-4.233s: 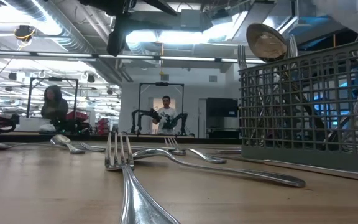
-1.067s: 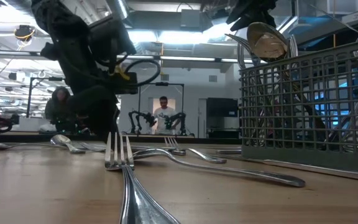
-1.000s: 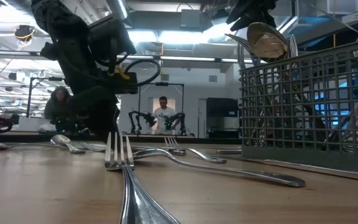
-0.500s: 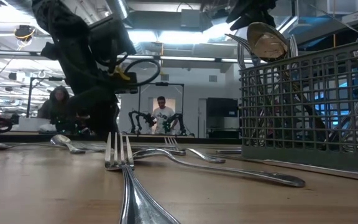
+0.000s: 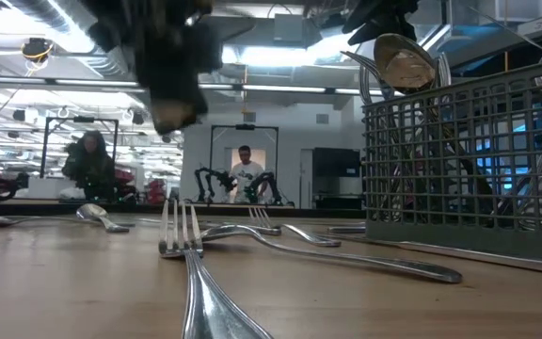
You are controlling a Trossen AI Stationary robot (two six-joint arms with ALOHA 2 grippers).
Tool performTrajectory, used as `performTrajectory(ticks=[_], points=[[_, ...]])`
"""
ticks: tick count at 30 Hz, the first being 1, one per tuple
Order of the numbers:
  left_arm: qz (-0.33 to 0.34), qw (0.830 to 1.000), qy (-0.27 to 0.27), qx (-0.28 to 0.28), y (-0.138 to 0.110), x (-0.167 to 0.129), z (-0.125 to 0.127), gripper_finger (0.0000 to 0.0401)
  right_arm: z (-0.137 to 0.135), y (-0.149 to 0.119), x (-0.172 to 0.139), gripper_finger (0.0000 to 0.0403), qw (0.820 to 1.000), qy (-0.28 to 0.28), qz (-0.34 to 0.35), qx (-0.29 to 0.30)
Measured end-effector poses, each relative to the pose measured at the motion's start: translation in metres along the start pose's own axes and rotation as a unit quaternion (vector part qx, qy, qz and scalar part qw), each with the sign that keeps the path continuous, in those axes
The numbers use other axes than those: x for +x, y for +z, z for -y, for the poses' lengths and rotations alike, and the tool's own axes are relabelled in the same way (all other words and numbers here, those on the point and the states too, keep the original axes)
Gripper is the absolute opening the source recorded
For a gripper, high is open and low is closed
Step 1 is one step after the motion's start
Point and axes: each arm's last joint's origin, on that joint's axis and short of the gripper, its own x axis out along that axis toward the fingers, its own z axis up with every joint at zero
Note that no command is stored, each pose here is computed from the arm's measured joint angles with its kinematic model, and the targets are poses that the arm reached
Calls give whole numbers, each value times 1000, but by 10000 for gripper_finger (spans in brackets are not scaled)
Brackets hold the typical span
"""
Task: Sort silverware
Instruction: Put the silver fork into the gray silverware basket
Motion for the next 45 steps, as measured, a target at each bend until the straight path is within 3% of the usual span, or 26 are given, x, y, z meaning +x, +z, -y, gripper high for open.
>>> performTrajectory(ticks=[3, 8, 15, 18, 24, 31, 33, 38, 45], points=[[7, 994, -83, -68, 18, -16, 11, 4, 0, 0, 0, 119, 1000, 0, -1, -5], [6, 968, -171, -185, 46, -32, 25, 8, 1, -1, 0, 119, 1000, -3, -6, -15], [-2, 895, -271, -354, 68, -43, 38, 4, 1, -2, 0, 119, 1000, -5, -9, -16], [-9, 865, -279, -418, 73, -37, 38, 7, 1, -2, 0, 119, 1000, -5, -9, -22], [-42, 813, -275, -512, 75, -2, 34, 6, 1, -2, 0, 119, 996, -5, -9, -89], [-52, 715, -328, -615, 86, 14, 38, 8, 1, -2, 0, 119, 989, -5, -12, -150], [-46, 695, -326, -640, 89, 15, 39, 5, 2, -3, 0, 119, 986, -7, -17, -167], [-53, 671, -297, -677, 103, 26, 39, 7, 3, -5, 0, 119, 979, -20, -25, -199], [-58, 654, -296, -694, 128, 48, 39, 11, 4, -6, 0, 119, 972, -23, -32, -231]])
